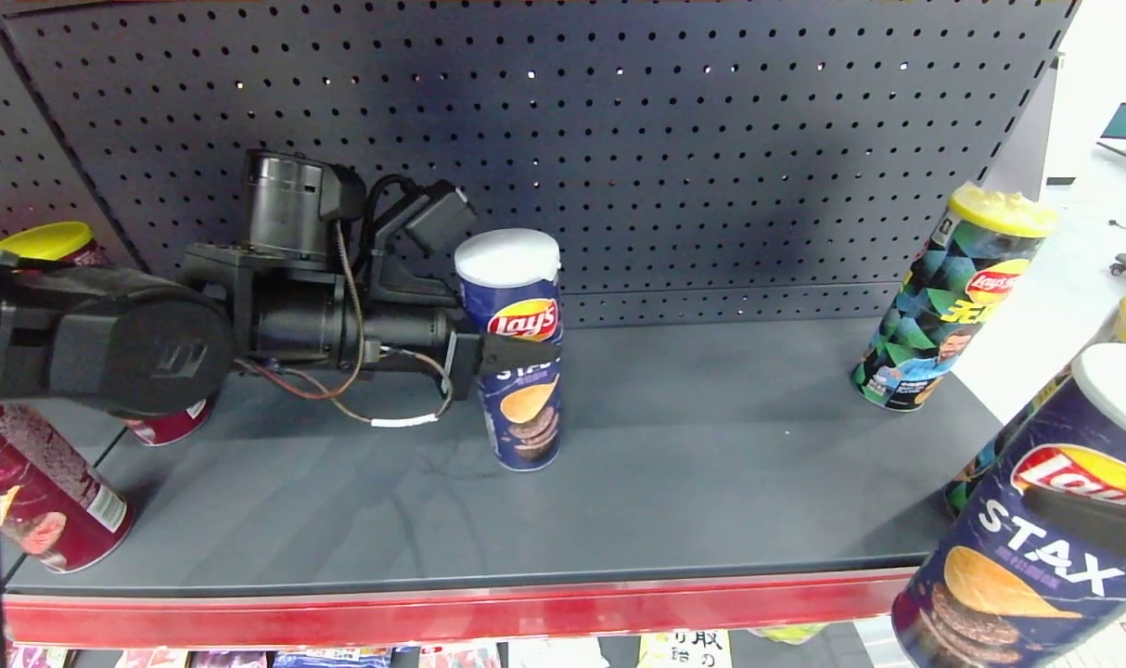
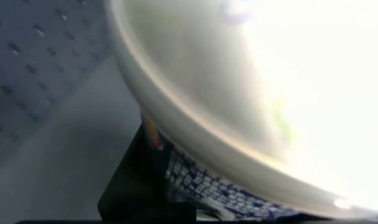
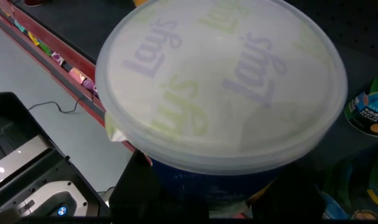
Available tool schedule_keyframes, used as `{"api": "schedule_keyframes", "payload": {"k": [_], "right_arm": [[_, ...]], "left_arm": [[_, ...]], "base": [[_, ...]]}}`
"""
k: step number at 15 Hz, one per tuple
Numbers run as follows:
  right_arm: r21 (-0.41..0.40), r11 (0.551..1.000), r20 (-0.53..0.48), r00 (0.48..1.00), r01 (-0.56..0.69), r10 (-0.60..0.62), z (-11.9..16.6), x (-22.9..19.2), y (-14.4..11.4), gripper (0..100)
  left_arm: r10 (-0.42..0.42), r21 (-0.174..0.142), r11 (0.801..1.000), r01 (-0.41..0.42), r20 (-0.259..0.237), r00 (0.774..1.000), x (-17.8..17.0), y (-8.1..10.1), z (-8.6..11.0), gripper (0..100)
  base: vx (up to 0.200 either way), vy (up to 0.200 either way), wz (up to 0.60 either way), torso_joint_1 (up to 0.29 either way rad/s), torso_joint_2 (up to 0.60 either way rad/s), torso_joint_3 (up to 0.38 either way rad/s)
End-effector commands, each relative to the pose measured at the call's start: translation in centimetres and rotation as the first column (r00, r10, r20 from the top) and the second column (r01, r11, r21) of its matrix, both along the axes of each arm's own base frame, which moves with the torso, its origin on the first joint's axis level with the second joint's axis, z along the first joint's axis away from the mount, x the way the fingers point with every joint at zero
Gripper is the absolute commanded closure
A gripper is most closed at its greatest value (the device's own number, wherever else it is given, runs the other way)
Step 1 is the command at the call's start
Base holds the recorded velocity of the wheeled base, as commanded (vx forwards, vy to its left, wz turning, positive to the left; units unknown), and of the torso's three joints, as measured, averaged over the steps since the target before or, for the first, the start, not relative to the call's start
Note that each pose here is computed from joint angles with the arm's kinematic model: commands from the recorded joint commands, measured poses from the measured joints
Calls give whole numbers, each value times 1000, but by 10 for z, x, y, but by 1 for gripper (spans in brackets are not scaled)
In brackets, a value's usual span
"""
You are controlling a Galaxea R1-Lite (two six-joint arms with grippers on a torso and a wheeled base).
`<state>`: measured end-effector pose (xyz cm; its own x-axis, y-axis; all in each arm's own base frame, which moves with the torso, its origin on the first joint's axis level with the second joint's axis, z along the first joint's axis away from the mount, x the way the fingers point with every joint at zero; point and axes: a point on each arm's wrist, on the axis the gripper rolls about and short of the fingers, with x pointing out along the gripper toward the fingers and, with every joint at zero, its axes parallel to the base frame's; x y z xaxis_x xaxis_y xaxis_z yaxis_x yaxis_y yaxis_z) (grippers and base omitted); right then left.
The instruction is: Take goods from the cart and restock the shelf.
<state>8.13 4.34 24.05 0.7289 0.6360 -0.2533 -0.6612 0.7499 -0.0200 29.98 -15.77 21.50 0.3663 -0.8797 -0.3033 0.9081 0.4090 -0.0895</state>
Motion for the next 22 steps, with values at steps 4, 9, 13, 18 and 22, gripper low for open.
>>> {"api": "schedule_keyframes", "payload": {"k": [4,9,13,18,22], "right_arm": [[3,1000,6,1000,-4,4,3,0,0,100],[13,1000,22,999,-27,27,10,2,2,100],[17,999,25,999,-28,28,12,2,2,100],[13,1000,22,999,-27,27,11,3,3,100],[20,999,34,999,-35,34,14,2,2,100]], "left_arm": [[-89,-16,996,90,38,995,-30,27,2,100],[-201,24,980,200,70,977,-37,29,-19,100],[-247,16,969,247,59,967,-48,31,-23,100],[-269,8,963,269,32,962,-60,34,-16,100],[-296,-10,955,296,24,955,-60,35,-17,100]], "base": [[0,0,0,0,0,0],[0,0,0,0,0,0],[0,0,0,0,0,0],[0,0,0,0,0,0],[0,0,0,0,0,0]]}}
